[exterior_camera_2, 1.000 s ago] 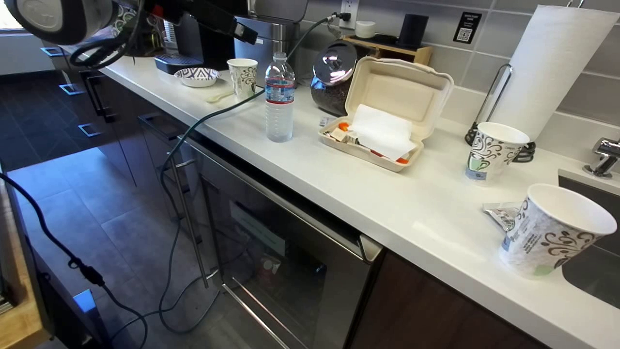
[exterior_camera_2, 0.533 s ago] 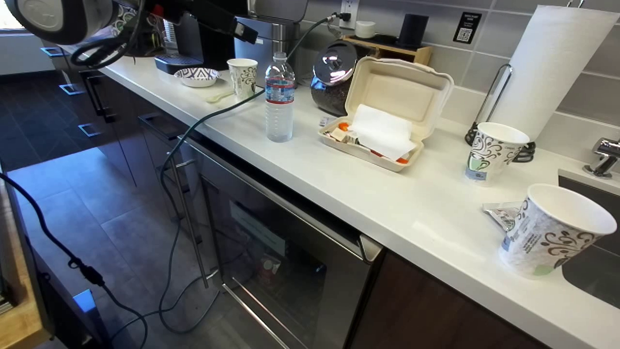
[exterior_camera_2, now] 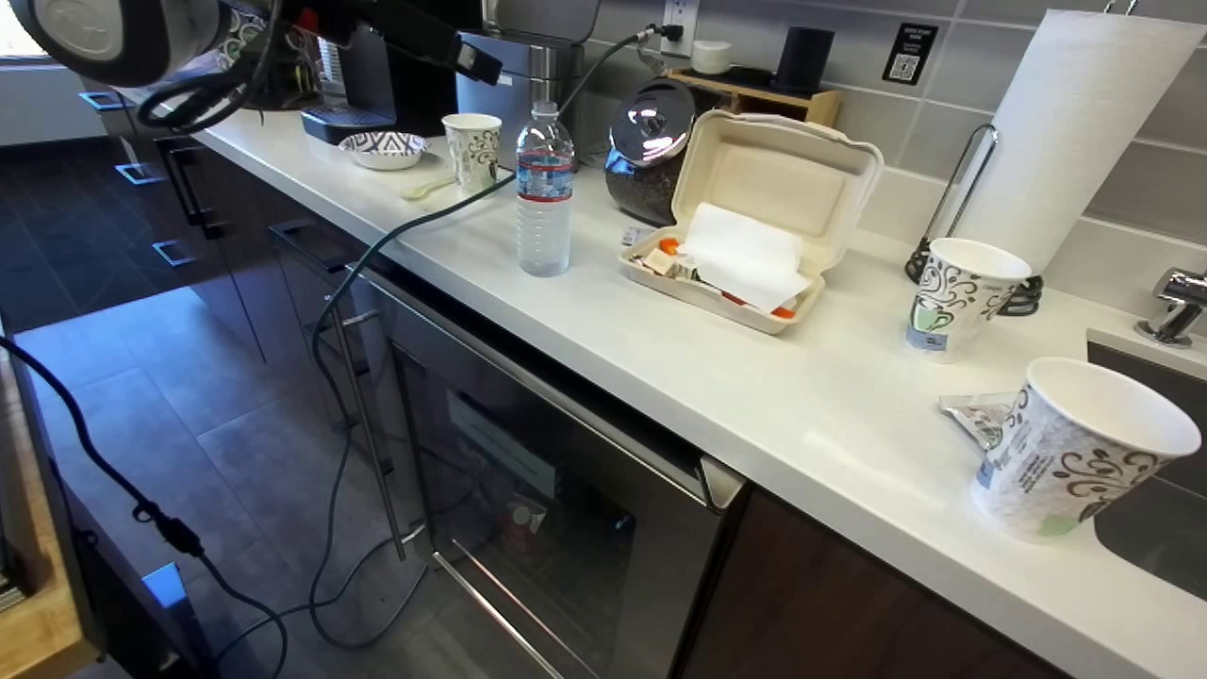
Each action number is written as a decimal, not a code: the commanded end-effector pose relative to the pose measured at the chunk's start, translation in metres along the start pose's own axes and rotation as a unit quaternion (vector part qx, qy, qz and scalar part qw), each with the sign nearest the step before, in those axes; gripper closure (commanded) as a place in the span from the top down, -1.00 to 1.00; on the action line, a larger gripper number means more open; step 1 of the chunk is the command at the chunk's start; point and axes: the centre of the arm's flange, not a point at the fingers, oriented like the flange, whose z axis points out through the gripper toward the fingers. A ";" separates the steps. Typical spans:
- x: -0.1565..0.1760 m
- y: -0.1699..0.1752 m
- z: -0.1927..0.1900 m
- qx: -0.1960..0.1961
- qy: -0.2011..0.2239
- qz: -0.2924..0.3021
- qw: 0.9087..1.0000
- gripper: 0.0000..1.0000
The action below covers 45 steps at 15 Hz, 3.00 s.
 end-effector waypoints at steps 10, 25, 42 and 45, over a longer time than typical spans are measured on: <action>-0.007 0.017 0.005 0.064 0.002 -0.053 0.997 1.00; 0.002 0.003 0.002 0.089 0.015 -0.061 0.994 1.00; -0.007 0.037 0.038 0.238 0.012 -0.015 0.971 1.00; -0.013 0.047 0.047 0.233 0.008 0.003 0.972 1.00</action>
